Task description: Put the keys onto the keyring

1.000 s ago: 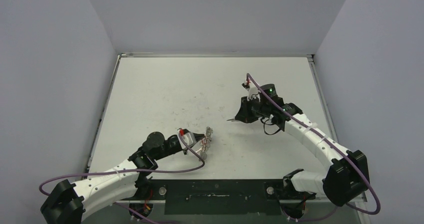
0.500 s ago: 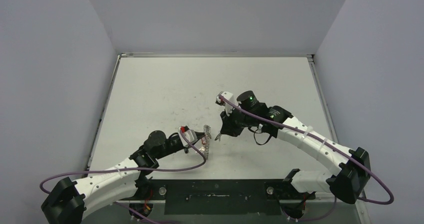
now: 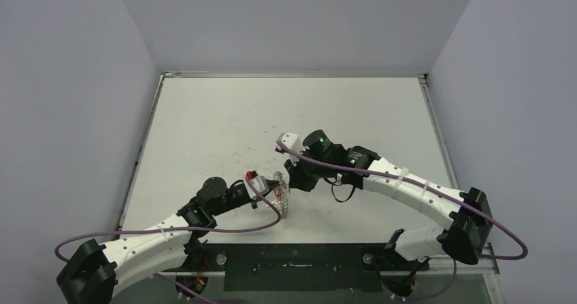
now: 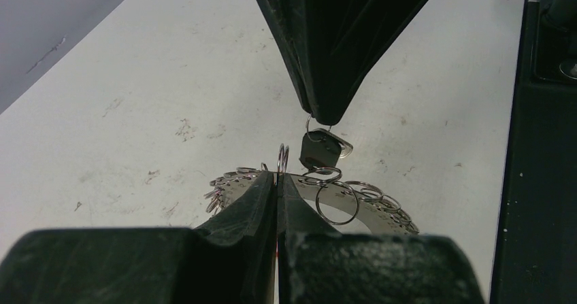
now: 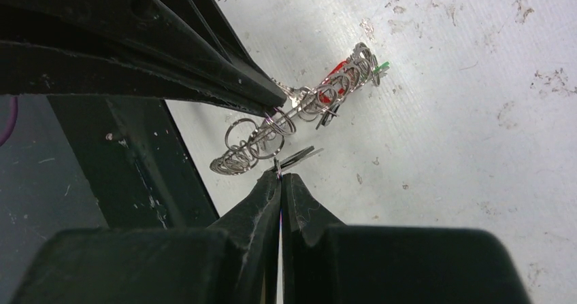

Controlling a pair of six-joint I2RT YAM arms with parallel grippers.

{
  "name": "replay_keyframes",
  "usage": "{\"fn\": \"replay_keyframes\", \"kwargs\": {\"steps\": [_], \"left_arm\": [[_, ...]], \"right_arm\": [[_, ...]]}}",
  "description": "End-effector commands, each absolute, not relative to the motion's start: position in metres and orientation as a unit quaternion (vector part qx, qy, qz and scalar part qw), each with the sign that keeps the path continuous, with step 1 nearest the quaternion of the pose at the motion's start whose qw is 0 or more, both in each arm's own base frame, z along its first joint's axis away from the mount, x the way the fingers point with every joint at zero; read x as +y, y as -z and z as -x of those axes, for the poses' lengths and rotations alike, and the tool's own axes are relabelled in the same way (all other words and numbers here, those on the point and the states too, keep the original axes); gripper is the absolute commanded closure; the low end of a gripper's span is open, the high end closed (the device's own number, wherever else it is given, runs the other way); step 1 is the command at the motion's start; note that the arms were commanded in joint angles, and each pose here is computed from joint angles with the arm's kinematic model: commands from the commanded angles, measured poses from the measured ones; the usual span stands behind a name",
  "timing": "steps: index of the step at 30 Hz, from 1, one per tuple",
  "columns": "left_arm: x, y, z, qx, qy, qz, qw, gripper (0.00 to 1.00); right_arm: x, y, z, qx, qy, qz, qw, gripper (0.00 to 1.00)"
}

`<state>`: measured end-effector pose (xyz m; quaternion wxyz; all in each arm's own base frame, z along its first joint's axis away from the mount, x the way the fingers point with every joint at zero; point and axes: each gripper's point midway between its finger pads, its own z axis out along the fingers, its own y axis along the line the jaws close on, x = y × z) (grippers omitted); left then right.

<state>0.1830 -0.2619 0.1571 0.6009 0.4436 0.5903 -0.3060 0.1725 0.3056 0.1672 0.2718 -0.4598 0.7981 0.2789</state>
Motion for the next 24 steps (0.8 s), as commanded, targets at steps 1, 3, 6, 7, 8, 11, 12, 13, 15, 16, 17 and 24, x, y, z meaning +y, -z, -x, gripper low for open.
{"fn": "replay_keyframes", "kwargs": {"steps": [1, 3, 6, 7, 8, 11, 12, 13, 15, 16, 17, 24], "left_arm": [[-0.273, -0.204, -0.185, 0.542, 0.328, -0.430, 0.643, 1.00], [-0.274, -0.204, -0.185, 0.542, 0.328, -0.430, 0.643, 1.00], [-0.274, -0.204, -0.185, 0.542, 0.329, -0.431, 0.643, 1.00], [-0.274, -0.204, -0.184, 0.541, 0.329, -0.431, 0.642, 1.00], [-0.274, -0.204, -0.184, 0.541, 0.329, -0.431, 0.643, 1.00], [-0.274, -0.204, -0.184, 0.542, 0.330, -0.431, 0.642, 1.00], [-0.274, -0.204, -0.184, 0.542, 0.330, -0.431, 0.642, 1.00], [-0.274, -0.204, -0.184, 0.542, 0.330, -0.430, 0.642, 1.00], [-0.275, -0.204, -0.183, 0.541, 0.330, -0.431, 0.642, 1.00], [-0.275, -0.204, -0.184, 0.542, 0.330, -0.430, 0.642, 1.00], [-0.274, -0.204, -0.184, 0.542, 0.330, -0.430, 0.642, 1.00], [-0.275, -0.203, -0.183, 0.543, 0.330, -0.431, 0.641, 1.00]], "right_arm": [[0.326, -0.192, -0.185, 0.782, -0.280, 0.458, 0.318, 1.00], [0.329, -0.193, -0.186, 0.780, -0.276, 0.460, 0.321, 1.00], [0.333, -0.196, -0.187, 0.777, -0.276, 0.463, 0.325, 1.00], [0.335, -0.197, -0.187, 0.776, -0.277, 0.464, 0.326, 1.00], [0.336, -0.197, -0.186, 0.775, -0.277, 0.466, 0.326, 1.00], [0.338, -0.196, -0.186, 0.774, -0.274, 0.470, 0.324, 1.00], [0.338, -0.195, -0.186, 0.774, -0.273, 0.471, 0.323, 1.00], [0.339, -0.195, -0.186, 0.775, -0.272, 0.471, 0.322, 1.00], [0.339, -0.193, -0.187, 0.777, -0.267, 0.471, 0.322, 1.00], [0.340, -0.193, -0.188, 0.777, -0.265, 0.471, 0.322, 1.00], [0.340, -0.193, -0.188, 0.778, -0.263, 0.471, 0.322, 1.00], [0.340, -0.192, -0.192, 0.783, -0.249, 0.467, 0.325, 1.00]]}}
